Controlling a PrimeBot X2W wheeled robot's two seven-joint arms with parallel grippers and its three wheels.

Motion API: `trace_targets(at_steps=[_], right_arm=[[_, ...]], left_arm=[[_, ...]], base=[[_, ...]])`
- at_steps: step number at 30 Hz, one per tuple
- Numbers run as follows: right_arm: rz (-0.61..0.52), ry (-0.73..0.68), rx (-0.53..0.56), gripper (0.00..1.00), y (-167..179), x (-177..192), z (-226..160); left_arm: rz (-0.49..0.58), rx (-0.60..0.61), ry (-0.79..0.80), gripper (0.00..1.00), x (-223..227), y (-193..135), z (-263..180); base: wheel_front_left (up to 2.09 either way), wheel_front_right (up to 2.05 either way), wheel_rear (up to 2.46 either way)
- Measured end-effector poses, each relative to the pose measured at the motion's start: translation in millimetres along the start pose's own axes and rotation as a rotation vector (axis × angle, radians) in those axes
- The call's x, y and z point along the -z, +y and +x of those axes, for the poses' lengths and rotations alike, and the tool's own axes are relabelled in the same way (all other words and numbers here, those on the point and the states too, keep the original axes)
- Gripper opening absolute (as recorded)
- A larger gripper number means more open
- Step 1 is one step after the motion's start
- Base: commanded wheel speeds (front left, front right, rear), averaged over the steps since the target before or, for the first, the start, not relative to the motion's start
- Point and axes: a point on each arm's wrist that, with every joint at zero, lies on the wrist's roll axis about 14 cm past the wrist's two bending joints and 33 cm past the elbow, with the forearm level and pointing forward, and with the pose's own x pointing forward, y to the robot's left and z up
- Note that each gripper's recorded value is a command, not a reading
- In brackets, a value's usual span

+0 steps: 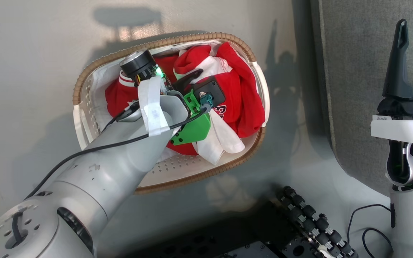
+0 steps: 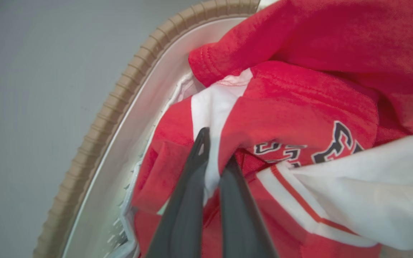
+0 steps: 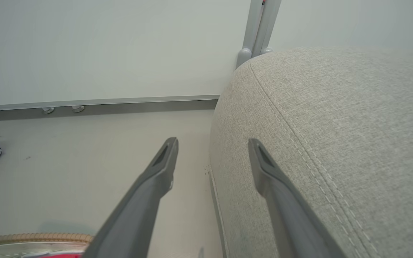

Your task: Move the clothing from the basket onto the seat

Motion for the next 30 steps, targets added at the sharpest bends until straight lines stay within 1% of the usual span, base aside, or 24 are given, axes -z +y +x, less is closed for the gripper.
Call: trace_targets(at_steps=[7,10,20,27,30], right_arm=[[0.011,-0.02,-0.004,1.0,2.6,-8.0,0.9],[0.004,-0.03,-0.007,1.0,3.9,-13.0,1.2],[-0.014,-0.062,-0.042,1.0,16.2,-37.3,-11.3],[-0.013,-0.083,-0.075,1.0,25.9,-59.1,-34.0],[-0.011,-0.095,-0.095,1.0,31.4,-69.3,-45.9]], left_arm=[[-0.033,-0.005,-0.086,0.0,-22.3,-4.4,-10.4],[-0.048,0.004,-0.121,0.0,-31.3,-12.6,-18.2],[-0.045,-0.013,-0.263,0.0,-80.9,-29.4,-60.3],[-0.026,-0.112,-0.338,0.0,-119.3,-21.0,-102.7],[0.022,-0.178,-0.363,0.0,-134.2,-7.2,-128.6]], base=[[0.0,0.0,0.0],[0.0,0.0,0.0],[0.0,0.0,0.0],[0.0,0.0,0.0],[0.0,0.0,0.0]])
